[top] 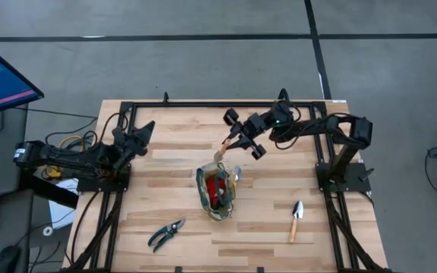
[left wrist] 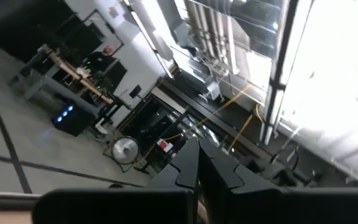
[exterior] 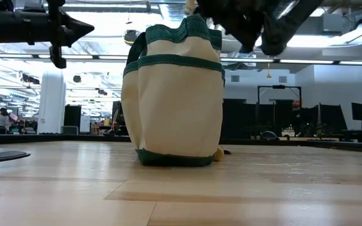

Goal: Pick & Place Garden tools in Gardening bag
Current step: Put the trowel into the gardening bag

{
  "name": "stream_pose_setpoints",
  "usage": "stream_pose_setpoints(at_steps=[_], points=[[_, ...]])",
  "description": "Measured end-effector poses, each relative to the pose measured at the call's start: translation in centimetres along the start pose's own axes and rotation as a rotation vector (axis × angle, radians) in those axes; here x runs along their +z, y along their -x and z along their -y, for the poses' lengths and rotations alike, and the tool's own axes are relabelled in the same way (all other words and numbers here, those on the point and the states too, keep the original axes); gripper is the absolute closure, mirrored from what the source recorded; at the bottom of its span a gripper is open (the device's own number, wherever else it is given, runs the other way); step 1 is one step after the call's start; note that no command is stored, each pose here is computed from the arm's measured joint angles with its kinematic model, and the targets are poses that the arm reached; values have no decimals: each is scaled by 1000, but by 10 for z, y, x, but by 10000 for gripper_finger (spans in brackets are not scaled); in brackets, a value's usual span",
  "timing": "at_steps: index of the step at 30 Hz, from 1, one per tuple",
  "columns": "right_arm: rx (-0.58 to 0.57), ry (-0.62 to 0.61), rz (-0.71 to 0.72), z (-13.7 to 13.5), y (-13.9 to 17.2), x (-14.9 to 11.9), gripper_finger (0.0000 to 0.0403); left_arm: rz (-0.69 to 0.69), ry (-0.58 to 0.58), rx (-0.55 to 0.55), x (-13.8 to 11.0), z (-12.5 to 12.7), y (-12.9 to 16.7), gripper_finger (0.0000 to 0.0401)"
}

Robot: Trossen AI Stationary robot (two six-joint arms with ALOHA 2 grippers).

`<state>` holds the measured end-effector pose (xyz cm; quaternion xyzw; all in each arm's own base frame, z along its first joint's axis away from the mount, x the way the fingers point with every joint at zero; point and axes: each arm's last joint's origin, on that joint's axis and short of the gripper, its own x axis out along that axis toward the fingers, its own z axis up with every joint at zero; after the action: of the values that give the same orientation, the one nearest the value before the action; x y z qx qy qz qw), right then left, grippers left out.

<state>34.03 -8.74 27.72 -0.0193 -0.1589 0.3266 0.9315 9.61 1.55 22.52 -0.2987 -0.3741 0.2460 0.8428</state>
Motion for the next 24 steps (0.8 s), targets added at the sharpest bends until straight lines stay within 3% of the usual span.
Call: stream_pose_setpoints(at_steps=[7,10,17,21,24], points=[[-101,-86,-151,-2,-60,4,340,-28,-54,-89,0,3,0,392],[-161,-82,-236,-6,-80,8,340,-66,-55,-190,-2,6,1,379],[-203,-129,-213,-13,-104,28,340,-174,-42,-421,-6,12,3,314],[-177,-163,-199,-21,-115,34,340,-223,-73,-434,-11,12,4,269],[-175,-186,-226,-28,-125,18,340,-232,-101,-431,-14,11,4,242]])
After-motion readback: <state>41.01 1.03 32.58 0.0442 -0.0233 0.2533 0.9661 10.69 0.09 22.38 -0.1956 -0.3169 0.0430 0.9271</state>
